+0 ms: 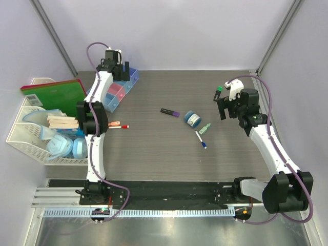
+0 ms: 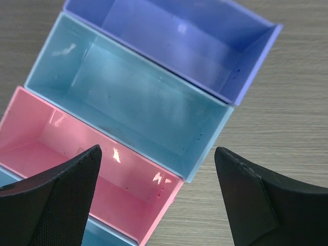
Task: Sort the stationery into containers
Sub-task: Move the storage box to the center of the board.
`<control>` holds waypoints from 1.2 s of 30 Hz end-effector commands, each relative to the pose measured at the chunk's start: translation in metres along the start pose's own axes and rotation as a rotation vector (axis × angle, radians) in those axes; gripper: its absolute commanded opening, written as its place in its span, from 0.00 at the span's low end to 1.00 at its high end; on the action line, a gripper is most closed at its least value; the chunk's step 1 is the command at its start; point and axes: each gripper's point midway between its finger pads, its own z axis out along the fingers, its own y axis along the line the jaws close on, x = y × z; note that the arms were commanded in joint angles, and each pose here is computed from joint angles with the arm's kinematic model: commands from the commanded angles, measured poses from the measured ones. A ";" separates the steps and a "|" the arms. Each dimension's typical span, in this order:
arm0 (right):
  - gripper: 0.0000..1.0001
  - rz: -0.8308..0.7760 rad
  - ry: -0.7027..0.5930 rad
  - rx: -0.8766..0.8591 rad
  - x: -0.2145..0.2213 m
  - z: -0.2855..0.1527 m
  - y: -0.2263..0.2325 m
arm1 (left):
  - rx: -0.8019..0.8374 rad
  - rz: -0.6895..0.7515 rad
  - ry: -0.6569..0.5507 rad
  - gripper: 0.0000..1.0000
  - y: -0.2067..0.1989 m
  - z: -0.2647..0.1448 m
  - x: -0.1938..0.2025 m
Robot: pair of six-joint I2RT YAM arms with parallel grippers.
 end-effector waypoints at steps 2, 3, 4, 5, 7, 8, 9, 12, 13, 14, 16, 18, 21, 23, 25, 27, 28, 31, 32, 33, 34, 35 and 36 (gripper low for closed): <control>1.00 0.001 -0.063 0.026 -0.016 -0.005 -0.007 | -0.038 0.014 -0.053 0.91 -0.004 -0.007 -0.019; 1.00 0.003 -0.062 0.024 -0.015 -0.005 -0.006 | -0.018 0.022 -0.052 0.91 -0.008 -0.006 -0.018; 1.00 0.003 -0.064 0.023 -0.015 -0.005 -0.006 | -0.011 0.030 -0.045 0.91 -0.010 -0.002 -0.014; 1.00 0.003 -0.064 0.023 -0.015 -0.005 -0.006 | -0.009 0.041 -0.041 0.91 -0.012 0.001 -0.012; 1.00 0.003 -0.064 0.023 -0.014 -0.006 -0.006 | 0.012 0.061 -0.037 0.91 -0.019 0.005 -0.009; 1.00 0.003 -0.065 0.025 -0.014 -0.006 -0.006 | 0.012 0.079 -0.030 0.91 -0.021 0.011 -0.004; 1.00 0.003 -0.069 0.022 -0.014 -0.007 -0.005 | 0.016 0.090 -0.030 0.91 -0.025 0.012 -0.003; 1.00 0.004 -0.069 0.023 -0.013 -0.008 -0.005 | 0.017 0.116 -0.015 0.92 -0.031 0.022 0.006; 0.99 0.003 -0.069 0.022 -0.013 -0.008 -0.004 | 0.024 0.124 -0.013 0.92 -0.035 0.023 0.007; 1.00 0.004 -0.071 0.023 -0.012 -0.008 -0.005 | 0.027 0.129 -0.010 0.92 -0.037 0.025 0.009; 1.00 0.004 -0.073 0.027 -0.013 -0.008 -0.005 | 0.031 0.143 -0.005 0.92 -0.041 0.032 0.014; 1.00 0.004 -0.073 0.026 -0.013 -0.008 -0.005 | 0.048 0.158 -0.005 0.93 -0.049 0.036 0.017; 1.00 0.003 -0.074 0.028 -0.013 -0.008 -0.005 | 0.073 0.191 -0.010 0.93 -0.058 0.040 0.018; 1.00 0.004 -0.070 0.030 -0.011 -0.008 -0.006 | 0.091 0.206 -0.005 0.93 -0.064 0.042 0.021; 1.00 0.004 -0.071 0.032 -0.011 -0.007 -0.006 | 0.130 0.215 -0.004 0.93 -0.075 0.041 0.023; 1.00 0.006 -0.069 0.033 -0.010 -0.006 -0.006 | 0.170 0.223 0.007 0.93 -0.087 0.040 0.029; 1.00 0.005 -0.067 0.030 -0.010 -0.006 -0.005 | 0.175 0.229 0.007 0.93 -0.091 0.039 0.030; 1.00 0.007 -0.066 0.035 -0.009 -0.005 -0.006 | 0.244 0.255 0.020 0.92 -0.113 0.035 0.039; 1.00 0.008 -0.064 0.034 -0.009 -0.005 -0.006 | 0.261 0.272 0.030 0.92 -0.121 0.033 0.045; 1.00 0.008 -0.065 0.036 -0.009 -0.005 -0.006 | 0.270 0.285 0.034 0.92 -0.126 0.032 0.047; 1.00 0.008 -0.064 0.036 -0.009 -0.005 -0.006 | 0.286 0.295 0.043 0.91 -0.132 0.031 0.053; 0.99 0.008 -0.065 0.036 -0.009 -0.005 -0.006 | 0.304 0.316 0.043 0.91 -0.142 0.026 0.055; 1.00 0.009 -0.067 0.036 -0.009 -0.006 -0.006 | 0.319 0.327 0.048 0.91 -0.147 0.025 0.058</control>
